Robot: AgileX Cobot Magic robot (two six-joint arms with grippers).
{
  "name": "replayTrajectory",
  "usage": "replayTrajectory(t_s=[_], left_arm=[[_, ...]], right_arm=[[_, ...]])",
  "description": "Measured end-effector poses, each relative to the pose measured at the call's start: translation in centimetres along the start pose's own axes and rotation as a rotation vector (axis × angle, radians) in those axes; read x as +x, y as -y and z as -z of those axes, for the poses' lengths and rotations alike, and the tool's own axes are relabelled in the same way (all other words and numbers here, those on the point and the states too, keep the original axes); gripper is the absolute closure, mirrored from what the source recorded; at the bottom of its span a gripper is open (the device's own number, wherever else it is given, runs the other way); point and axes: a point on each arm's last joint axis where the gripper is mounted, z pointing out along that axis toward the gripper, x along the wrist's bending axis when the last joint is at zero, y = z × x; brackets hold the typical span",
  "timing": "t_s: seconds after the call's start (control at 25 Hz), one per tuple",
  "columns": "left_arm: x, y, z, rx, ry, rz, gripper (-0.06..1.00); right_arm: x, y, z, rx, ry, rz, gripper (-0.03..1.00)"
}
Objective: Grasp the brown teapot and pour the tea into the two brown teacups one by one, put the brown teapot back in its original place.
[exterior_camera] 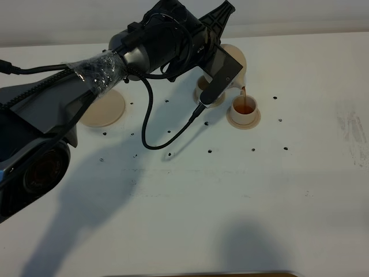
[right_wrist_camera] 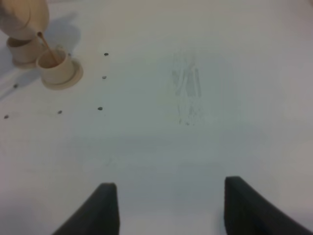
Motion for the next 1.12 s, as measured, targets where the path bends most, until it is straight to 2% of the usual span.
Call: replayTrajectory(t_s=[1.12], left_arm=[[0.25,-0.36,0.11,0.011,-0.013,-0.077,0.86]], right_arm=[[0.0,0.0,0.0,0.0,0.0,0.0,0.48]])
